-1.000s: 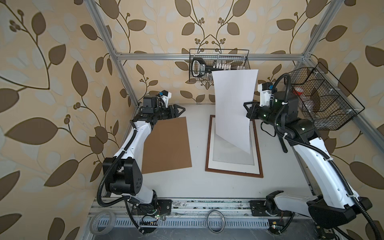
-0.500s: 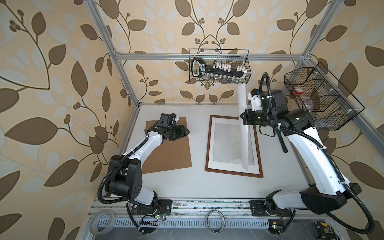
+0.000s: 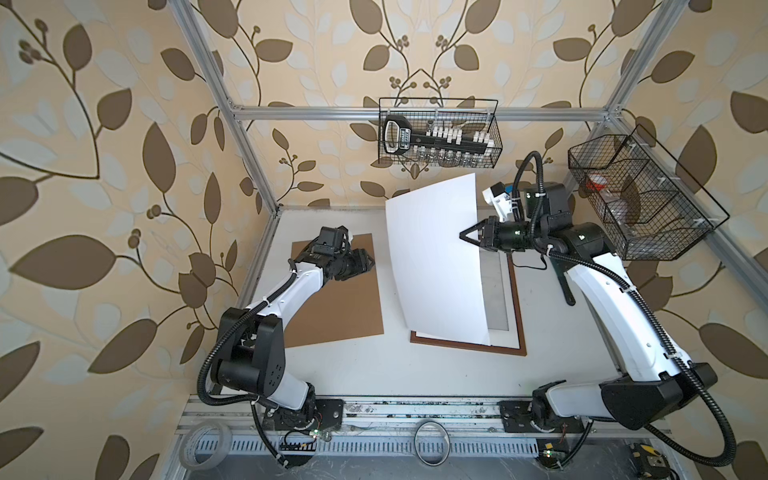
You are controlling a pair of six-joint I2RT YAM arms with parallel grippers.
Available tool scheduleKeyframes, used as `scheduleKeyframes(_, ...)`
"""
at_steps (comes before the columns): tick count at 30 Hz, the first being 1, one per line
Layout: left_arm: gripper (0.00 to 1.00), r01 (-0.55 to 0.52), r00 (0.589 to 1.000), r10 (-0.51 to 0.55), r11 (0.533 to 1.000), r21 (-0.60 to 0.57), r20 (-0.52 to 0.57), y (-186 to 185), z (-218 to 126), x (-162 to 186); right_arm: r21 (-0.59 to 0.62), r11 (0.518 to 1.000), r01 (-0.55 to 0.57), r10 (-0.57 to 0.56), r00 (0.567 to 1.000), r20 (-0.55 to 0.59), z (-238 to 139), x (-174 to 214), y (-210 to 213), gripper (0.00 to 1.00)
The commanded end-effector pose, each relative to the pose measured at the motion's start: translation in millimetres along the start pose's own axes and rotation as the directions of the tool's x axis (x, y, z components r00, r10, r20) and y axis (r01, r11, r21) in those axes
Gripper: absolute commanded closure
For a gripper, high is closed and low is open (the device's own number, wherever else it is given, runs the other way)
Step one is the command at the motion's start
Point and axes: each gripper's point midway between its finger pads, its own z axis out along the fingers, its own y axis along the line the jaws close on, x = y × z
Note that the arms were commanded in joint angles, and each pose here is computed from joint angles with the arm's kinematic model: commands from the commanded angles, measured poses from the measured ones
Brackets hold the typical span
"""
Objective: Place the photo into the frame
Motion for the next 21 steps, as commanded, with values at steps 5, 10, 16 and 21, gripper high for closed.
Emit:
scheduleKeyframes(5, 0.41, 0.063, 0.998, -0.064, 0.997, -0.046, -0.019, 7.7, 14.8, -15.5, 0.392, 0.918, 0.057, 0.029, 0.977, -0.21, 38.1, 41.5, -152.2, 1.0)
scheduleKeyframes(10, 0.43, 0.072, 0.993, -0.076, 0.997, -0.042, -0.089, 6.0, 31.8, -14.2, 0.666, 0.719, 0.2, 0.034, 0.946, -0.322, 40.5, 54.0, -245.5, 1.0)
scheduleKeyframes(16, 0.44, 0.055, 0.99, -0.059, 0.998, -0.035, -0.128, 0.6, 45.7, -12.5, 0.739, 0.628, 0.243, 0.063, 0.931, -0.36, 35.9, 60.0, -284.8, 1.0)
scheduleKeyframes(21, 0.45, 0.032, 0.986, -0.034, 0.999, -0.017, -0.164, -13.9, 59.5, -1.4, 0.694, 0.683, 0.227, -0.035, 0.959, -0.279, 47.3, 50.7, -276.9, 1.0)
